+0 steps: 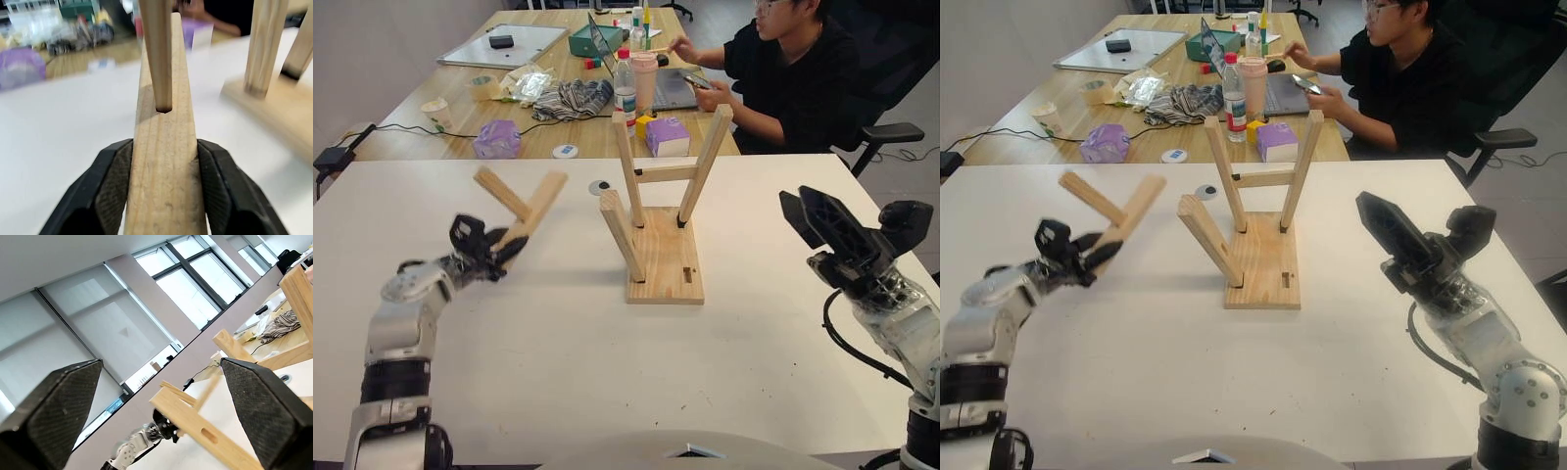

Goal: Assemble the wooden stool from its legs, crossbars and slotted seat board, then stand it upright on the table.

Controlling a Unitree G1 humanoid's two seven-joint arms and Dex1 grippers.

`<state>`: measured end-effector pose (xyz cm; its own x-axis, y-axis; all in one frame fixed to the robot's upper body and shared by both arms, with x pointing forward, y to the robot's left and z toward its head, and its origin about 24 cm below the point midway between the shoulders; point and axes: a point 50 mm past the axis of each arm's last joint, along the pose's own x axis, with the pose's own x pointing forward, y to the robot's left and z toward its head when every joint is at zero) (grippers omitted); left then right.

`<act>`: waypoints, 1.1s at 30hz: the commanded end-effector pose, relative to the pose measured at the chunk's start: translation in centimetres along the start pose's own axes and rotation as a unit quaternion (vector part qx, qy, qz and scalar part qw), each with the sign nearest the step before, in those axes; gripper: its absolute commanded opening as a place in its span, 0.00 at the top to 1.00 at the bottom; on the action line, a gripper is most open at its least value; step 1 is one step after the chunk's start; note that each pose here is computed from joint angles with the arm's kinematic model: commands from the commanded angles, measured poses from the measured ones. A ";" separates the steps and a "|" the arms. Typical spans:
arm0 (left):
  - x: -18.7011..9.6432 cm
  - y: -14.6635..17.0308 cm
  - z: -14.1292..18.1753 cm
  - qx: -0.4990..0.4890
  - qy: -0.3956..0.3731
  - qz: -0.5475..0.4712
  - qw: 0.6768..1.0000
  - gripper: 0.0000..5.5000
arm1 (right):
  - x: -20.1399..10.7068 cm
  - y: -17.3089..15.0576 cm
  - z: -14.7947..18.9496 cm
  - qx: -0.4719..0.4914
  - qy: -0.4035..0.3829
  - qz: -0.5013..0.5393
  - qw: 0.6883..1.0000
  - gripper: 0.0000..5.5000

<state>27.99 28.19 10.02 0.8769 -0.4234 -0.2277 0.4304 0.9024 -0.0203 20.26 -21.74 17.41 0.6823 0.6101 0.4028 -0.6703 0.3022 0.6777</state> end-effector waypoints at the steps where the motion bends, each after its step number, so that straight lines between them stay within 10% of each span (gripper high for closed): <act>1: 1.2 -0.7 10.6 0.001 -0.137 -0.058 0.989 0.64 | 2.2 1.2 3.9 -0.081 -0.005 0.016 0.997 0.19; 10: 1.1 -8.0 21.6 -0.076 -0.198 -0.303 0.929 0.64 | 9.8 4.7 1.9 -0.146 0.106 0.122 0.976 0.19; 33: 1.1 -14.4 18.4 -0.167 -0.098 -0.472 0.860 0.64 | 14.1 5.2 0.3 0.016 0.099 0.194 0.976 0.19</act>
<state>26.81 13.21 28.09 0.2013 -0.9539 0.2225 0.9155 0.1025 -0.3890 26.41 -12.34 27.23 0.3105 0.7900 0.5286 -0.8600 -0.0035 0.5104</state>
